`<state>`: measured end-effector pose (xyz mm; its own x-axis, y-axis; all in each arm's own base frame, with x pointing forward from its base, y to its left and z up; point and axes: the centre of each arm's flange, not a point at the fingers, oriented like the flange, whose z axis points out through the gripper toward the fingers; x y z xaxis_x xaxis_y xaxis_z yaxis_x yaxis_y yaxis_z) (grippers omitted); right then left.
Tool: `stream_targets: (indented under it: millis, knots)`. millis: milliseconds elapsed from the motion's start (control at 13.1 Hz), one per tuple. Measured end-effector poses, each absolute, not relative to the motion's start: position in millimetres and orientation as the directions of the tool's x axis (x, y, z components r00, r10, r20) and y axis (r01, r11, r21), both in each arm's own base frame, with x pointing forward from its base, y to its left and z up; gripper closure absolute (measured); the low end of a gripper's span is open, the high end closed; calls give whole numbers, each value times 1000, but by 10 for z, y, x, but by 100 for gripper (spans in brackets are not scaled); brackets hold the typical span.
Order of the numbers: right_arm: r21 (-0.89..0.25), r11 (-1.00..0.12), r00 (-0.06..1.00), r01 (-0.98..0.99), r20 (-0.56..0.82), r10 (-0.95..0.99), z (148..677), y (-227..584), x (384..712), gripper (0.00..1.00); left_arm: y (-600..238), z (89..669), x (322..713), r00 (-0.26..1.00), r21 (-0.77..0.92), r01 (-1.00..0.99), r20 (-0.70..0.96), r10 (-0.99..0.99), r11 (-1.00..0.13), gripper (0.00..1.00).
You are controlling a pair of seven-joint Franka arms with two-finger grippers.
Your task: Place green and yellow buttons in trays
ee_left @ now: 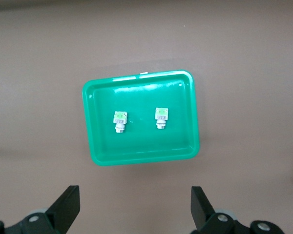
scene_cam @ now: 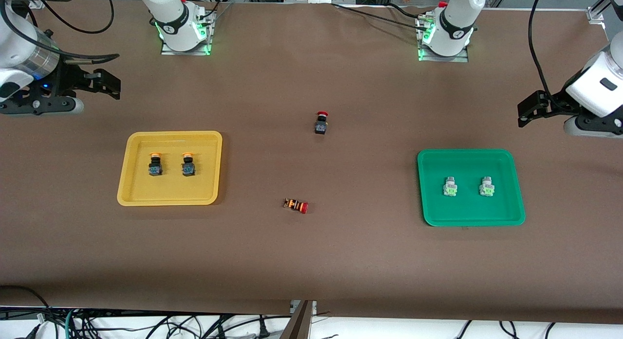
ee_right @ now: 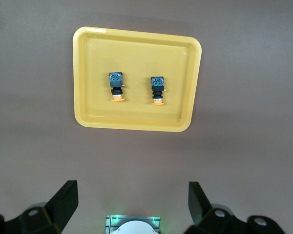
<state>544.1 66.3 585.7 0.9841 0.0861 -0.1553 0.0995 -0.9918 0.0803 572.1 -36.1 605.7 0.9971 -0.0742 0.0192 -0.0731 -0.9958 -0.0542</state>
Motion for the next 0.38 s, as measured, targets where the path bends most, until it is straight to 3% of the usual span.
stream_targets:
  millis: [382]
  knots:
    - [81, -991, 981, 105, -170, 91, 5771, 693, 5492, 0, -436, 5933, 5607, 996, -57, -88, 21, -90, -994, 0]
